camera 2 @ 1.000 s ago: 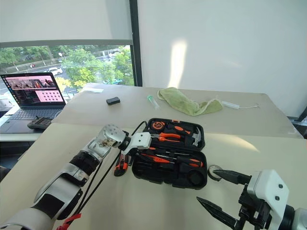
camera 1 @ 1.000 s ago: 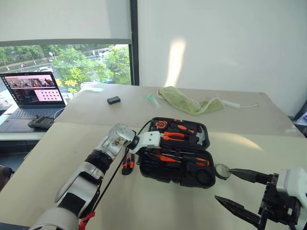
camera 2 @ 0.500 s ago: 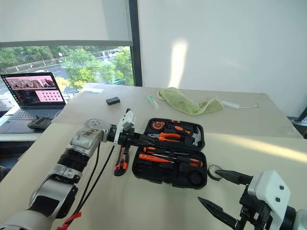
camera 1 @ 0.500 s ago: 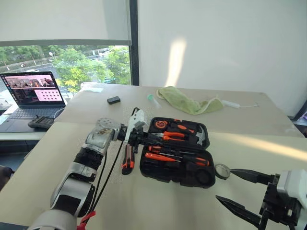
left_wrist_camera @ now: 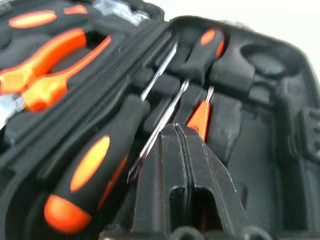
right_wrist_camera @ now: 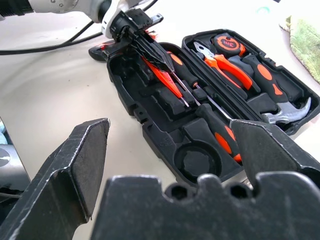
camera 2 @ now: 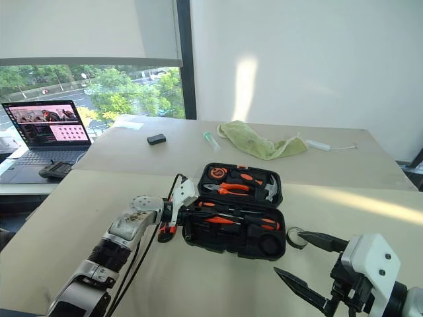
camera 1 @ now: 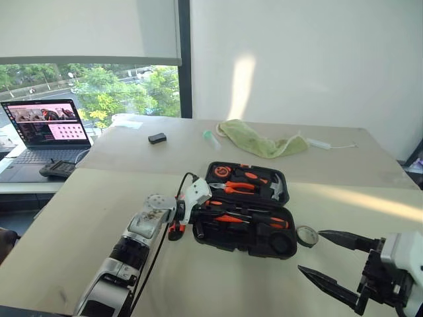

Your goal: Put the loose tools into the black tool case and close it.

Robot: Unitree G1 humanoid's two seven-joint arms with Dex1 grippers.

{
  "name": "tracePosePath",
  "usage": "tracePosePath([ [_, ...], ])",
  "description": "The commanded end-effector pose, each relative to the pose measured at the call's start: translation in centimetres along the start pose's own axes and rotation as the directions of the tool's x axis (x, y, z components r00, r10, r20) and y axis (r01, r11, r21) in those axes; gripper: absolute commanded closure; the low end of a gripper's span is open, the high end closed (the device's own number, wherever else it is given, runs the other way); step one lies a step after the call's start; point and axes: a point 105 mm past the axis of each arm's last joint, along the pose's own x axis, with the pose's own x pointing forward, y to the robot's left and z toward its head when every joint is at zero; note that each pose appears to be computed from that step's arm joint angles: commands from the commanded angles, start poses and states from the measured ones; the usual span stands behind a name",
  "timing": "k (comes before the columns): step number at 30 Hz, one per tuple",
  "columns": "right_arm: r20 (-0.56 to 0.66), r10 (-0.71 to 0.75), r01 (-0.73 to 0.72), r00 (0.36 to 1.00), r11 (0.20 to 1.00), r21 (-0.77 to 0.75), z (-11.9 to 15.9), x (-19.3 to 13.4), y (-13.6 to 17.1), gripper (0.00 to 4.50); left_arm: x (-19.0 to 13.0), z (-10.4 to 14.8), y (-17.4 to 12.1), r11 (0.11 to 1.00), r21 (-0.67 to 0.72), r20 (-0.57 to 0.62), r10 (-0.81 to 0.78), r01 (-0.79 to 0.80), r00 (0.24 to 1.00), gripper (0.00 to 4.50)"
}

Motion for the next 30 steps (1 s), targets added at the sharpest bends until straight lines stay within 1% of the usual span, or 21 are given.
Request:
tracePosePath([
  [1, 0.017, -0.007, 0.008, 1.000, 0.999, -0.034, 0.7, -0.1, 0.1, 0.00, 0.4, -2.2, -0.5, 0.998, 0.064, -0.060, 0.020, -0.016, 0.998, 4.46],
  [3, 0.018, -0.009, 0.009, 1.000, 0.999, -0.034, 0.7, -0.1, 0.0, 0.00, 0.7, -3.7, -0.7, 0.997, 0.063, -0.094, 0.037, -0.031, 0.995, 4.46],
  [5, 0.018, -0.008, 0.009, 1.000, 0.999, -0.034, 0.8, -0.1, 0.1, 0.00, 1.0, -5.0, -0.8, 0.994, 0.098, -0.123, 0.052, -0.040, 0.991, 4.46],
  [8, 0.018, -0.006, 0.006, 1.000, 0.999, -0.034, 0.8, 0.0, 0.1, 0.00, 1.4, -6.0, -0.9, 0.994, 0.087, -0.138, 0.073, -0.062, 0.988, 4.46],
  [12, 0.019, -0.002, 0.002, 1.000, 0.999, -0.033, 0.9, 0.1, 0.1, 0.00, 1.6, -7.2, -1.6, 0.998, 0.056, -0.157, 0.046, -0.037, 0.987, 4.46],
  [16, 0.019, 0.002, -0.001, 1.000, 1.000, -0.031, 1.0, 0.2, 0.2, 0.00, 1.5, -8.2, -2.7, 0.996, 0.087, -0.170, 0.021, -0.006, 0.985, 4.46],
  [18, 0.021, 0.003, -0.003, 1.000, 0.999, -0.032, 1.0, 0.3, 0.2, 0.00, 1.3, -8.7, -3.4, 0.995, 0.095, -0.149, 0.014, 0.001, 0.989, 4.46],
  [23, 0.021, 0.003, -0.003, 1.000, 0.999, -0.033, 1.1, 0.3, 0.2, 0.00, 0.7, -9.2, -4.0, 0.991, 0.135, -0.114, 0.016, -0.001, 0.993, 4.46],
  [26, 0.021, 0.004, -0.003, 1.000, 0.999, -0.032, 1.1, 0.4, 0.1, 0.00, 0.4, -9.5, -4.3, 0.989, 0.145, -0.128, 0.000, 0.019, 0.992, 4.46],
  [30, 0.022, 0.007, -0.006, 1.000, 0.999, -0.036, 1.2, 0.5, 0.1, 0.00, -0.2, -8.7, -3.9, 0.984, 0.179, -0.112, 0.000, 0.020, 0.994, 4.46],
])
